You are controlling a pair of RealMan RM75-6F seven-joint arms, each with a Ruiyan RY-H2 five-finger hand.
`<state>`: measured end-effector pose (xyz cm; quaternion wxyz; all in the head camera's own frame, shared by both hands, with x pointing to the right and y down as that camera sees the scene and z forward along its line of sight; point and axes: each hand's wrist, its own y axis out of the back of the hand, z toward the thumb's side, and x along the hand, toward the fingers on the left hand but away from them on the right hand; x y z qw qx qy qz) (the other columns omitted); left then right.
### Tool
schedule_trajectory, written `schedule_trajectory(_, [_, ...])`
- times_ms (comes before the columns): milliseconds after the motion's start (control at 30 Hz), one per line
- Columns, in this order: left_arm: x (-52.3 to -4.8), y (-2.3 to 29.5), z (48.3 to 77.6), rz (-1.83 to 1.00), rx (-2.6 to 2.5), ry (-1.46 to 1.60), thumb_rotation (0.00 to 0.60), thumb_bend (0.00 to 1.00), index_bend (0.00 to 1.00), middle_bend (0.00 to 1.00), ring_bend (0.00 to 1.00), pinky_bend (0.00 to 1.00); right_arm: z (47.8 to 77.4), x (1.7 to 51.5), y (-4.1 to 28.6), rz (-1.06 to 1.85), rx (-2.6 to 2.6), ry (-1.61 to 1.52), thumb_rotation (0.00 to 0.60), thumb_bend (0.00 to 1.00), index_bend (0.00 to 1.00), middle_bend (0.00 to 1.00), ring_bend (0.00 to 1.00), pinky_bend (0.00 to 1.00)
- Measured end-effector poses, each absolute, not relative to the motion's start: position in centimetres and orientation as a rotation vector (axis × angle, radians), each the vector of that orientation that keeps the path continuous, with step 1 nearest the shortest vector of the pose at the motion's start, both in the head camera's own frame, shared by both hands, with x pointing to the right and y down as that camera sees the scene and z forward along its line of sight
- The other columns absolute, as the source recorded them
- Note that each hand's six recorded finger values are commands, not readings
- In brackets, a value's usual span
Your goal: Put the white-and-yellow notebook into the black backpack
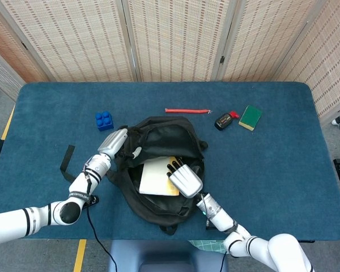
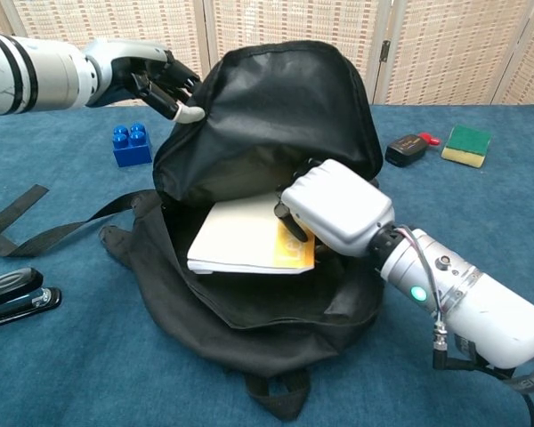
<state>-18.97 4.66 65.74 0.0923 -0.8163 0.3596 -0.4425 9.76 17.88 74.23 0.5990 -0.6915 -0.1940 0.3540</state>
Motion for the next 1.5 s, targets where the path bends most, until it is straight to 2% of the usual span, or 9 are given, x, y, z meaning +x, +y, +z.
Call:
schedule_trajectory(333, [-19.0,4.9,65.8,-1.319,-2.428,1.039,0.6,0.54,0.53,0.25,0.18,0.0,73.4,11.1,18.4,0.843,-1.604,-0.466,0.6,0.47,0.09,0.2,0.26,0.09])
schedule_trajectory(433, [-19.1,5.1,65.9,-1.325,-2.426,1.024,0.6,0.53,0.52,0.24,0.17,0.0,73.0,12.0,18.4,0.857,-1.602,-0.477,0.6,0.47,0.0,0.14,0.22,0.07])
schedule_trajectory(600, [-19.3,5.4,65.9,-1.329,-2.422,1.013,0.6,0.54,0.52,0.24,0.17,0.0,72.4,13.4,18.4,0.874,-1.594,-0.474,0.6,0.45,0.0,0.1,0.19,0.06])
schedule_trajectory(767, [-19.3,5.3,65.8,-1.327,-2.42,1.021,0.6,0.53,0.52,0.24,0.17,0.0,71.9,14.1,18.7,0.887,-1.606,-0.477,0.6,0.34,0.0,0.08,0.16,0.04])
schedule_trajectory(900, [-19.4,5.3,65.7,-1.329,-2.418,1.021,0.6,0.53,0.52,0.24,0.17,0.0,71.6,14.5,18.8,0.889,-1.609,-0.477,0.6,0.32,0.0,0.06,0.15,0.03])
schedule_trajectory(1167, [-19.7,5.1,66.1,-1.346,-2.412,1.025,0.6,0.53,0.51,0.24,0.17,0.0,70.8,15.8,18.9,0.906,-1.625,-0.494,0.6,0.3,0.0,0.02,0.13,0.0])
schedule_trajectory(1500, [-19.8,5.5,66.1,-1.356,-2.43,0.989,0.6,0.54,0.47,0.22,0.15,0.0,69.1,17.5,20.0,0.859,-1.607,-0.47,0.6,0.3,0.0,0.02,0.11,0.0])
